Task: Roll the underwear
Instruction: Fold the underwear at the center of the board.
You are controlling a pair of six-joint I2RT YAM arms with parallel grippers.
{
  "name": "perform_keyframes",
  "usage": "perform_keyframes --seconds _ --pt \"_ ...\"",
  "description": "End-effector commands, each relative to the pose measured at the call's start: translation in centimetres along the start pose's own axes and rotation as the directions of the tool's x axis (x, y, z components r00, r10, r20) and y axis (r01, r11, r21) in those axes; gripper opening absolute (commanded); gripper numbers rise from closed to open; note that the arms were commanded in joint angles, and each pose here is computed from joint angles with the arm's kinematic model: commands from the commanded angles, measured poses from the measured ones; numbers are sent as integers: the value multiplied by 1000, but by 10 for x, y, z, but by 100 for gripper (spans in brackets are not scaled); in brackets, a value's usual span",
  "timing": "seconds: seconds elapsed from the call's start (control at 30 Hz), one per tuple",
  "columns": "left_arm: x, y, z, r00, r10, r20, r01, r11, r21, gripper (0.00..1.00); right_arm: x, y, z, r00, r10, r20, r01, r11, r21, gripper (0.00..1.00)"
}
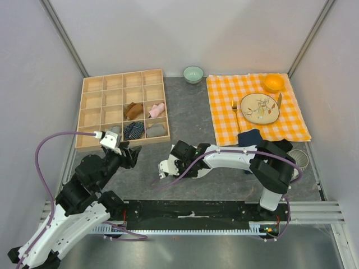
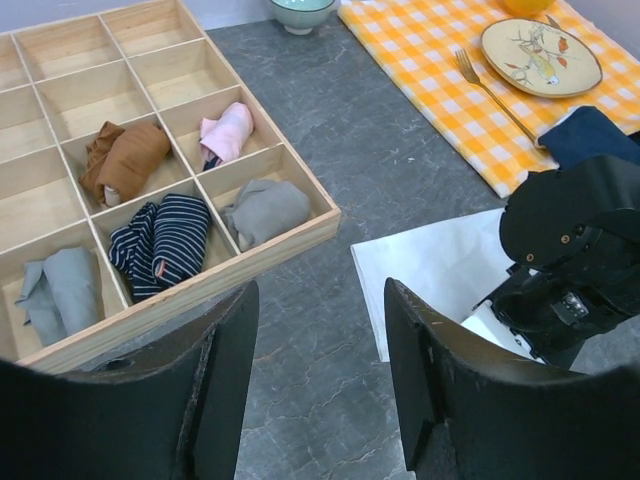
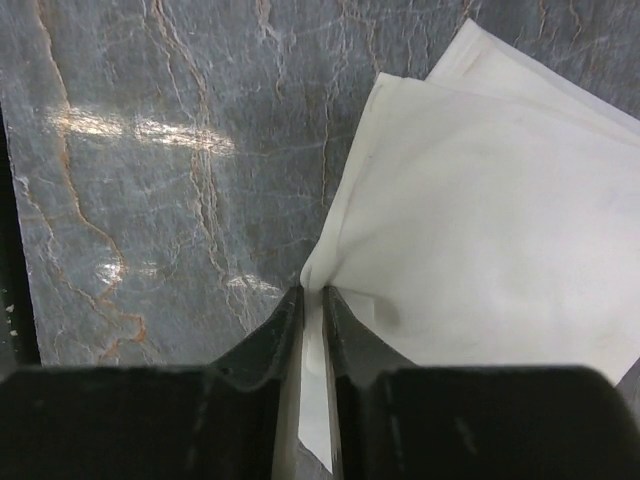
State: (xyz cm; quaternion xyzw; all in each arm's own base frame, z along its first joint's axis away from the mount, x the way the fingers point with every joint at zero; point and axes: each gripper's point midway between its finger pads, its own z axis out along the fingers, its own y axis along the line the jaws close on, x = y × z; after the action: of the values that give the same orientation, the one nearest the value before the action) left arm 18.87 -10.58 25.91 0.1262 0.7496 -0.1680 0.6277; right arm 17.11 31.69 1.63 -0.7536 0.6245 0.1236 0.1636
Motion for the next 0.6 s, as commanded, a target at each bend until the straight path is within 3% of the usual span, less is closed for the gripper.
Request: perform_keyframes --seconds 0.0,0.2,0.4,0.57 --pt "-5 -6 3 999 27 18 -28 999 38 60 27 8 12 996 19 -89 -20 1000 -13 15" --pt "-4 -7 4 1000 25 11 -26 999 42 60 25 34 1 999 -3 -54 -5 991 -134 4" --pt "-3 -11 5 1000 22 4 -22 998 62 59 15 77 -27 999 -31 36 42 942 -334 2" --pt "-1 -13 7 1000 24 -9 -24 997 74 59 13 73 -40 998 -28 47 42 947 -319 0"
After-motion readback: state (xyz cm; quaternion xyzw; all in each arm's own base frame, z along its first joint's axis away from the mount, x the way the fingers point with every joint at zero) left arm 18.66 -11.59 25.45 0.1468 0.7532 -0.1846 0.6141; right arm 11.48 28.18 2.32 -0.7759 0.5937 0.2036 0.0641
